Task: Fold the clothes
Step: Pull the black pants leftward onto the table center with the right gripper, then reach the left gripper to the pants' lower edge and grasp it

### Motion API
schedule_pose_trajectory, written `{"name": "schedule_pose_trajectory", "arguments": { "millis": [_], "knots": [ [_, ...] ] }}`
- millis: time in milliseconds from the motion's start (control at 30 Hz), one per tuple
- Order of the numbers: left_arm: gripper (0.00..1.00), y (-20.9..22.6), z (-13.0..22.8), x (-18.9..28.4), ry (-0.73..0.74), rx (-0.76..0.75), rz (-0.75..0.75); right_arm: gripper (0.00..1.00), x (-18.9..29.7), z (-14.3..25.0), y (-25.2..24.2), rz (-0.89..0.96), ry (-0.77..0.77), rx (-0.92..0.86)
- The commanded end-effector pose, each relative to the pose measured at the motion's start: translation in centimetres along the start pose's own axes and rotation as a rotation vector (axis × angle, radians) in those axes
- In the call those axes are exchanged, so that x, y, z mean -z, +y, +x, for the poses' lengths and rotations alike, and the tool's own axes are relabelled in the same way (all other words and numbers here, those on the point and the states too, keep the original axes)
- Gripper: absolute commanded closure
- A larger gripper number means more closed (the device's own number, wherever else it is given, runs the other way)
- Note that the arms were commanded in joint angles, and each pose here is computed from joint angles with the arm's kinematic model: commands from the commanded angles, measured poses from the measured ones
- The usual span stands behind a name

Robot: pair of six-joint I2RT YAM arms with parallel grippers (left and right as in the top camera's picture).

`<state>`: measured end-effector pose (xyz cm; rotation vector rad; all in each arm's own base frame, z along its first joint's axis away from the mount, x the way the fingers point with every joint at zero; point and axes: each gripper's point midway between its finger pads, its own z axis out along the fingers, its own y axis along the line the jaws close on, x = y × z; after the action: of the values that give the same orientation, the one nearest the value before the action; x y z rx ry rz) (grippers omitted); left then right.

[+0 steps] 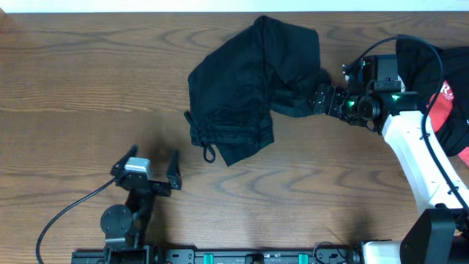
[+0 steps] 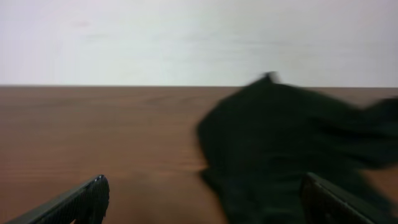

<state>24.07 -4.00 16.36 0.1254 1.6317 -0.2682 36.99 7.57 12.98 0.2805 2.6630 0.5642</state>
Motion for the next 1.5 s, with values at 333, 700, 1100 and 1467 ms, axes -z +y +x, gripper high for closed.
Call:
{"name": "schedule_pose_trajectory", "arguments": {
  "millis": [333,700,1100,1467],
  "knots": [
    [0.02,-8.6,-2.1,1.9,0.047,0.015,0.481,0.01,0.0,-0.7,-0.3,0.016,-0.030,-0.005],
    [0.02,-8.2,-8.3,-2.9,0.293,0.004,0.438,0.01,0.0,-0.1,0.2,-0.014,-0.001,-0.018],
    [0.02,-10.9,-10.3,-7.8,0.428,0.111,0.550,0.01,0.1,-0.3,-2.2,0.120,-0.029,-0.025],
    [0.02,-12.2,-4.2,-11.3,0.732,-0.232,0.149,0.01,0.1,-0.7,-2.1,0.116,-0.042,-0.023]
  ]
}}
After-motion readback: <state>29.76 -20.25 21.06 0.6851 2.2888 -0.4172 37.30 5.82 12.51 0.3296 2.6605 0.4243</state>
